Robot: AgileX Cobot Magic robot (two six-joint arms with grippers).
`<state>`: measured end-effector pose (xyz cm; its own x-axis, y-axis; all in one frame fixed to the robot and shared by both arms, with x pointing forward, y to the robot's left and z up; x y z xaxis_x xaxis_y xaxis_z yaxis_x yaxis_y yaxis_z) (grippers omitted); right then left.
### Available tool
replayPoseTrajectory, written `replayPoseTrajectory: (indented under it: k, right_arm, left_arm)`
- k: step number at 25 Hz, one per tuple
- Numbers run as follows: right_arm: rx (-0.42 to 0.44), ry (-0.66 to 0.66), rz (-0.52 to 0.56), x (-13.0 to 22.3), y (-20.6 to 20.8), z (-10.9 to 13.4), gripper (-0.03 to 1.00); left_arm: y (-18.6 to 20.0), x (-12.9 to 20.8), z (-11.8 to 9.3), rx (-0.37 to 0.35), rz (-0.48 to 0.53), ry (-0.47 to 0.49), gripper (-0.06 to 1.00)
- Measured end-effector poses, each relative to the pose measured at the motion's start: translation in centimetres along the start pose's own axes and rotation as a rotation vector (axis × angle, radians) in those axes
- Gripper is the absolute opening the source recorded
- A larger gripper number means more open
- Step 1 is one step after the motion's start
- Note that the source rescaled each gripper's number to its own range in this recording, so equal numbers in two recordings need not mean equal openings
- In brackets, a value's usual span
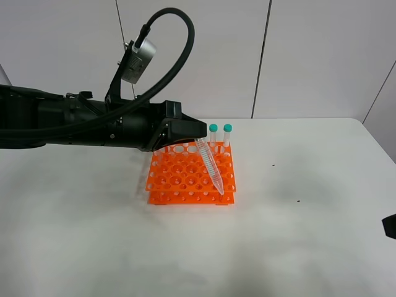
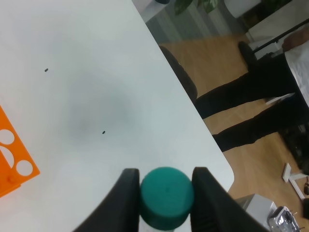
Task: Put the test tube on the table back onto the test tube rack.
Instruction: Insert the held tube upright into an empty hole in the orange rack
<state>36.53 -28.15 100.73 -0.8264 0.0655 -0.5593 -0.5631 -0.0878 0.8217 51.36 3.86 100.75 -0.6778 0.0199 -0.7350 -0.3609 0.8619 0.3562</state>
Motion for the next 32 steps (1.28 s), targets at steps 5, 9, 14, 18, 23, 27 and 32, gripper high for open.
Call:
replayPoseTrajectory:
  k: [5,9,14,18,23,27,32]
  right_arm:
    - [-0.034,0.006,-0.284,2.2,2.1,-0.2,1.00]
    - [-0.046,0.008,-0.385,3.8,2.6,-0.4,1.00]
    - [-0.044,-0.006,-0.434,4.0,3.2,-0.6,1.00]
    - [-0.050,-0.006,-0.483,4.2,3.8,-0.6,1.00]
    - [-0.051,-0.004,-0.508,4.3,4.2,-0.6,1.00]
    - [-0.050,-0.004,-0.509,4.3,4.2,-0.6,1.00]
    - [-0.051,-0.006,-0.509,4.3,4.2,-0.6,1.00]
  left_arm:
    - [0.0,0.0,0.0,0.003,0.001,0.000,0.00]
    - [0.0,0.0,-0.1,0.005,0.001,0.000,0.00]
    - [0.0,0.0,-0.1,0.006,0.001,0.001,0.00]
    - [0.0,0.0,-0.1,0.006,0.001,0.001,0.00]
    - [0.0,0.0,-0.1,0.006,0.000,0.002,0.00]
    - [0.0,-0.1,-0.1,0.007,-0.007,0.011,0.00]
    - [1.1,-1.1,-1.4,0.024,-0.047,-0.008,0.00]
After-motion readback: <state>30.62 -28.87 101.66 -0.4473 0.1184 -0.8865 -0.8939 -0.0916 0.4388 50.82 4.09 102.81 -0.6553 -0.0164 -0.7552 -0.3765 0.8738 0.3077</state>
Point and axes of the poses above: a point on each arm's last joint axis where the gripper is mounted, y pointing back along that axis away from the gripper, z along the wrist's bending axis when the last joint is at zero, x = y × z, the point moved 8 cm from there along -y, pointing out along that axis toward the gripper, and after that the axes turned 8 degrees about -y, right-handed, at the moved point
